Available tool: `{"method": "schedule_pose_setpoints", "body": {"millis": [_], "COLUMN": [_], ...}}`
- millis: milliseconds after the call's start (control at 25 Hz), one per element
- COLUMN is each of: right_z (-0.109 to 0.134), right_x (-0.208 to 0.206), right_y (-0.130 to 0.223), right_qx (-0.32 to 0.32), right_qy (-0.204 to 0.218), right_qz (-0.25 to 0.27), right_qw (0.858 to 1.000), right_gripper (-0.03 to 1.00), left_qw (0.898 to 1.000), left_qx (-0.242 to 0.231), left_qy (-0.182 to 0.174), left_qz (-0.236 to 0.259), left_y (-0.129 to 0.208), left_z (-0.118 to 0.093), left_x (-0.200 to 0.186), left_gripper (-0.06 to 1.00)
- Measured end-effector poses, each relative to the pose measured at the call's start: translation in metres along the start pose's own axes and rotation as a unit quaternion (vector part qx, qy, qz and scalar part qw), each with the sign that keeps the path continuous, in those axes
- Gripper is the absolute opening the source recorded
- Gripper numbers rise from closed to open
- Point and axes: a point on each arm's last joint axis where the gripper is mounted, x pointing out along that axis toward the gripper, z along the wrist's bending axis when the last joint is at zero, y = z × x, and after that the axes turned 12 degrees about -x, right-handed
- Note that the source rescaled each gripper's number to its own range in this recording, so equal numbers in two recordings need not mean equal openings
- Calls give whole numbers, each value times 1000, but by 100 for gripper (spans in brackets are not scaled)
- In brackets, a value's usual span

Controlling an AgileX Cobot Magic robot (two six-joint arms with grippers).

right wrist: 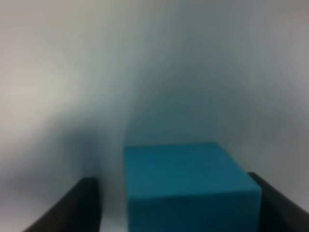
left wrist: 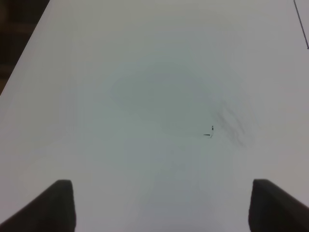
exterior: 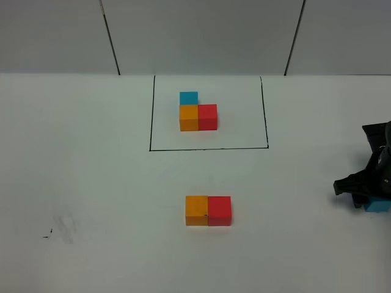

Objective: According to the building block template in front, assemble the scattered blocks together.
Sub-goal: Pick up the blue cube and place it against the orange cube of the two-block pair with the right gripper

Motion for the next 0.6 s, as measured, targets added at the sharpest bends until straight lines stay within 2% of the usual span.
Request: {"method": "schedule_pose_setpoints", "body": {"millis": [80, 160, 200, 440, 600], "right_z": [0, 0, 0, -3, -4], "right_x": [0, 0, 0, -7, -38], "right_y": [0, 0, 0, -1, -1], "right_qx": [0, -2, -2, -9, 48], "right_qy": [0, 0, 1, 9, 3], "right_qz": [0, -1, -1, -12, -39], "right_qw": [1000, 1000, 1000, 1000, 998], "right_gripper": [21, 4, 0, 1, 1], "left_qw": [1000, 1000, 1000, 1000, 1000], "left_qx": [0, 0, 0, 0, 0], "left_qy": [0, 0, 0, 0, 0], "left_qz": [0, 0, 0, 0, 0], "left_y": [0, 0, 0, 0, 0], "left_z": [0, 0, 0, 0, 0], "left_x": [0, 0, 0, 0, 0], "left_gripper": [60, 60, 60, 60, 60]}}
